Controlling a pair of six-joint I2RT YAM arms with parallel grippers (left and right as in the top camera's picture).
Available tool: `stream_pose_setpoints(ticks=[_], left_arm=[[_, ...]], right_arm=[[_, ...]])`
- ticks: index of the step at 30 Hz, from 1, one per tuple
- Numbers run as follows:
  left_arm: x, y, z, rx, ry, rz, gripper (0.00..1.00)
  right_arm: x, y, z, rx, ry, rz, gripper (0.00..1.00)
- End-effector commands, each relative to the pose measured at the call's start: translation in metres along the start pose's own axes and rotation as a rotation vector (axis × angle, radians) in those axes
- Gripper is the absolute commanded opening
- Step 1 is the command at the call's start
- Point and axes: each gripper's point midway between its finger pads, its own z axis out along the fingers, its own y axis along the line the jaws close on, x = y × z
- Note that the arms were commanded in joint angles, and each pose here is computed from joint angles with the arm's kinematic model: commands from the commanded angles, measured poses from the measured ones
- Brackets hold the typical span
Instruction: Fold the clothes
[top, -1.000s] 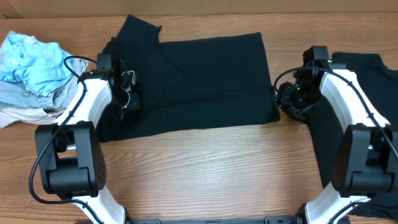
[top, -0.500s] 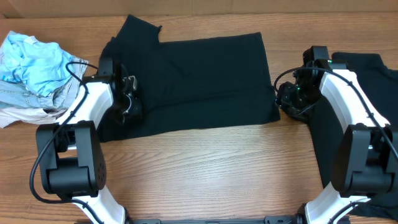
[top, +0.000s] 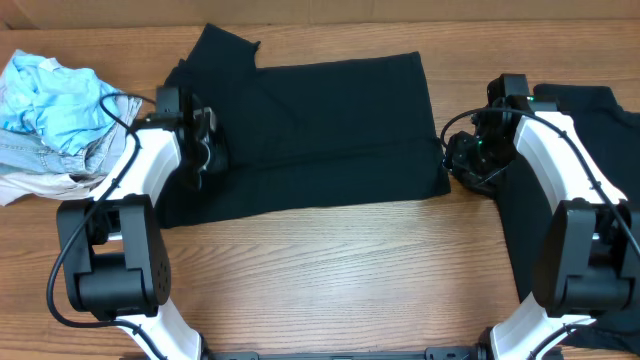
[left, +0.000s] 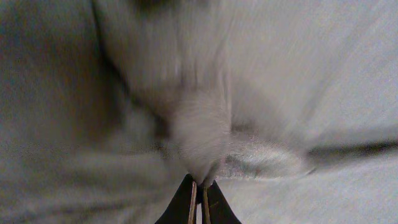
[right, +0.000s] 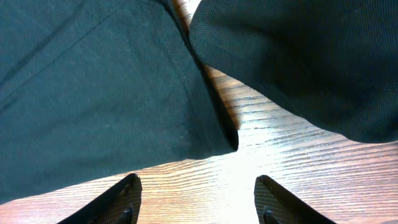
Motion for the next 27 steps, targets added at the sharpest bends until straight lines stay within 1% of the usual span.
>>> stream_pose_setpoints(ticks=[1, 5, 6, 7, 8, 10, 11, 12, 15, 16, 18, 19, 20, 22, 23, 24, 25, 27], left_arm=[[-0.039, -0.016, -0.02, 0.042, -0.123, -0.031, 0.04], [-0.063, -0.02, -0.024, 0.065, -0.221, -0.074, 0.05], [-0.067, -0.021, -0.025, 0.067, -0.235, -0.079, 0.07], [-0.069, -0.021, -0.026, 0.071, -0.246, -0.083, 0.12], [-0.071, -0.022, -0.026, 0.073, -0.252, -0.083, 0.26], [-0.071, -0.021, -0.026, 0.07, -0.254, -0.082, 0.63], [-0.071, -0.021, -0.026, 0.07, -0.253, -0.083, 0.77], [-0.07, -0.021, -0.026, 0.069, -0.249, -0.079, 0.89], [-0.061, -0.02, -0.024, 0.061, -0.21, -0.041, 0.91], [-0.056, -0.019, -0.025, 0.054, -0.187, -0.028, 0.9], [-0.048, -0.014, -0.028, 0.04, -0.146, -0.018, 0.84], [-0.046, -0.011, -0.03, 0.033, -0.13, -0.02, 0.82], [-0.045, -0.007, -0.034, 0.026, -0.116, -0.024, 0.81], [-0.042, 0.002, -0.04, 0.016, -0.093, -0.045, 0.79], [-0.039, 0.008, -0.042, 0.009, -0.077, -0.063, 0.79], [-0.036, 0.014, -0.044, 0.001, -0.061, -0.08, 0.8], [-0.03, 0.022, -0.045, -0.012, -0.04, -0.101, 0.8], [-0.018, 0.04, -0.048, -0.059, 0.006, -0.141, 0.81]], right_arm=[[-0.005, 0.008, -0.011, -0.02, -0.037, -0.019, 0.62], [-0.006, 0.007, -0.011, -0.018, -0.039, -0.019, 0.62], [-0.006, 0.007, -0.011, -0.017, -0.04, -0.02, 0.62], [-0.007, 0.006, -0.011, -0.011, -0.044, -0.02, 0.63], [-0.007, 0.005, -0.011, 0.0, -0.048, -0.02, 0.63], [-0.008, 0.002, -0.011, 0.011, -0.05, -0.019, 0.65], [-0.007, 0.002, -0.01, 0.011, -0.048, -0.018, 0.66], [-0.007, 0.002, -0.01, 0.011, -0.049, -0.019, 0.67], [-0.009, 0.003, -0.01, 0.009, -0.057, -0.021, 0.69], [-0.01, 0.003, -0.01, 0.008, -0.059, -0.021, 0.69], [-0.01, 0.003, -0.01, 0.009, -0.061, -0.021, 0.69], [-0.011, 0.002, -0.009, 0.012, -0.063, -0.022, 0.66], [-0.011, 0.001, -0.008, 0.013, -0.065, -0.022, 0.61], [-0.008, -0.001, -0.002, 0.014, -0.057, -0.02, 0.58], [-0.006, -0.003, 0.003, 0.017, -0.052, -0.019, 0.59], [-0.003, -0.005, 0.007, 0.018, -0.047, -0.018, 0.64], [-0.001, -0.006, 0.013, 0.017, -0.042, -0.017, 0.67], [0.003, -0.01, 0.022, 0.019, -0.036, -0.016, 0.7]])
